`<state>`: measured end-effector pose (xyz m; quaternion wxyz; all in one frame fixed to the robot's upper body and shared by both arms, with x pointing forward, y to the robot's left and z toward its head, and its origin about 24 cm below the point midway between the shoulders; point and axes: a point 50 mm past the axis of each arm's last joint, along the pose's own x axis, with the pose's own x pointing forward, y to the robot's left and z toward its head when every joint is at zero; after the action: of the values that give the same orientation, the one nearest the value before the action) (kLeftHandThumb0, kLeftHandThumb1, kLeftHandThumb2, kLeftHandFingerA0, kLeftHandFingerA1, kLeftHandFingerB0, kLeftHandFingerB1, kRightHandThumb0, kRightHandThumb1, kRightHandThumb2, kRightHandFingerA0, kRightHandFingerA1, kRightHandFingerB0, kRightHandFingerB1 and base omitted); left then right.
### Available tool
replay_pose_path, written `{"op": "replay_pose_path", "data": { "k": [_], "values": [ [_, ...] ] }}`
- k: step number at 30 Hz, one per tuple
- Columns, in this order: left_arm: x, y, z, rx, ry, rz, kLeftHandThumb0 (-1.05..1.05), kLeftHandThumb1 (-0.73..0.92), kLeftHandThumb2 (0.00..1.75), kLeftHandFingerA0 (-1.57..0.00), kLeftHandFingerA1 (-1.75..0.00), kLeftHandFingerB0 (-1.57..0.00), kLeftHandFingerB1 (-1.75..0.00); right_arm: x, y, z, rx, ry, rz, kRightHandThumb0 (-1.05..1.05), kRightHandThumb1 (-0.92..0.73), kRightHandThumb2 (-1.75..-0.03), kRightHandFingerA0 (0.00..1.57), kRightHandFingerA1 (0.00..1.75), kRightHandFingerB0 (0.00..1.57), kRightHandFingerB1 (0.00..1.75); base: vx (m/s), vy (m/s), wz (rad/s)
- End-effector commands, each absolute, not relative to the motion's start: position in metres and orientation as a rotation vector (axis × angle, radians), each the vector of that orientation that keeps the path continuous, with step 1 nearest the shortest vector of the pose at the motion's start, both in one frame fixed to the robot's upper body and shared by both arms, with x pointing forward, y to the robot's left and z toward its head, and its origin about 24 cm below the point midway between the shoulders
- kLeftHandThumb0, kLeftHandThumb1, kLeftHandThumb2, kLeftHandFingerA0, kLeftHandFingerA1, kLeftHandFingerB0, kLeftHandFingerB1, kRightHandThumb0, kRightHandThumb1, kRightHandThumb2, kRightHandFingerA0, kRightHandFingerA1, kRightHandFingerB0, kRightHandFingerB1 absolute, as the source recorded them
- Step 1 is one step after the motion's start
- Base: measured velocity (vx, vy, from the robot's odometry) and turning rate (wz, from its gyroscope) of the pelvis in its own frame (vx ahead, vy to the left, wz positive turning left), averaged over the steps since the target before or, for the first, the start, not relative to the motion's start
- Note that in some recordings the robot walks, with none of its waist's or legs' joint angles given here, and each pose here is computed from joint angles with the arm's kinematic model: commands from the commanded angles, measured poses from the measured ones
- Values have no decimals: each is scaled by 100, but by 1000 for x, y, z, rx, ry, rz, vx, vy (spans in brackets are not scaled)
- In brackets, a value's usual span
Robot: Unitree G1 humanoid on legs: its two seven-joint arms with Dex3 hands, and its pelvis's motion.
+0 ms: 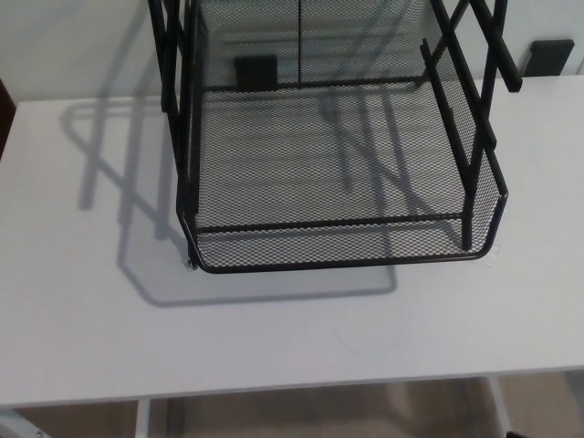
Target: The robot walks towards a file tray kept in the middle of a desk and uses its right hand to grab a tray and pulls it out towards itself
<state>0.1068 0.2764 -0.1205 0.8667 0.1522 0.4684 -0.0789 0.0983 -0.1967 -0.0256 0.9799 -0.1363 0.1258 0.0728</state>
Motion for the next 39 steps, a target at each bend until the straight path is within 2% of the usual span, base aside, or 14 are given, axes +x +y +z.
{"op": "replay_pose_path", "data": {
  "k": [1, 15, 16, 17, 18, 20, 22, 23, 24, 27, 29, 31, 32, 39],
  "values": [
    [118, 287, -111, 331, 966, -146, -41, 44, 61, -56, -69, -46, -58, 96, -194, 100, -37, -163, 427, -57, -53, -57, 89, 53, 77, 50, 0, 0, 0],
    [130, 291, -104, 289, 924, -130, -45, 39, 64, -56, -77, -47, -66, 80, -192, 197, -2, -574, 485, -59, -49, -56, 92, 52, 76, 48, 0, 0, 0],
    [129, 290, -105, 287, 924, -135, -45, 39, 63, -56, -76, -47, -65, 79, -192, 204, -78, -615, 427, -62, -51, -57, 81, 50, 71, 43, 0, 0, 0],
    [127, 290, -105, 300, 928, -141, -45, 40, 63, -57, -76, -48, -65, 77, -191, 208, -155, -637, 364, -67, -40, -82, 70, 60, 62, 54, 0, 0, 0],
    [126, 290, -105, 307, 928, -142, -45, 40, 64, -58, -76, -49, -66, 77, -190, 211, -245, -672, 320, -65, -53, -58, 65, 49, 63, 40, 0, 0, 0],
    [125, 289, -105, 296, 925, -143, -45, 39, 65, -57, -78, -48, -66, 79, -187, 214, -469, -742, 270, -64, -54, -57, 35, 46, 41, 36, 0, 0, 0],
    [123, 291, -105, 292, 927, -145, -47, 39, 65, -57, -77, -49, -66, 88, -179, 214, -680, -802, 264, -74, -56, -58, 9, 55, 15, 33, 0, 0, 0],
    [120, 290, -106, 293, 934, -146, -47, 39, 67, -58, -78, -48, -66, 95, -173, 212, -780, -814, 268, -85, -52, -85, 2, 56, 4, 37, 0, 0, 0],
    [121, 290, -105, 294, 930, -152, -47, 40, 66, -57, -77, -48, -67, 101, -169, 212, -822, -827, 262, -73, -44, -86, 1, 57, 5, 31, 0, 0, 0],
    [127, 289, -103, 284, 911, -153, -47, 40, 66, -58, -77, -49, -66, 119, -159, 214, -924, -856, 225, -80, -48, -86, 2, 28, 9, 15, 0, 0, 0],
    [125, 289, -103, 301, 905, -173, -49, 40, 64, -57, -76, -49, -65, 128, -148, 213, -992, -842, 202, -86, -52, -85, 0, 20, 11, 10, 0, 0, 0],
    [129, 288, -102, 287, 899, -166, -47, 40, 66, -61, -79, -50, -67, 139, -138, 212, -1033, -803, 199, -85, -52, -84, 0, 17, 11, 10, 0, 0, 0],
    [128, 288, -103, 301, 904, -171, -47, 41, 65, -61, -78, -50, -66, 144, -134, 211, -1084, -787, 193, -85, -51, -85, 0, 22, 0, 11, 0, 0, 0],
    [133, 285, -101, 314, 902, -175, -46, 41, 66, -62, -77, -47, -65, 189, -108, 192, -1117, -683, 179, -90, -55, -91, 0, 22, 10, 17, 0, 0, 0]
  ]
}}
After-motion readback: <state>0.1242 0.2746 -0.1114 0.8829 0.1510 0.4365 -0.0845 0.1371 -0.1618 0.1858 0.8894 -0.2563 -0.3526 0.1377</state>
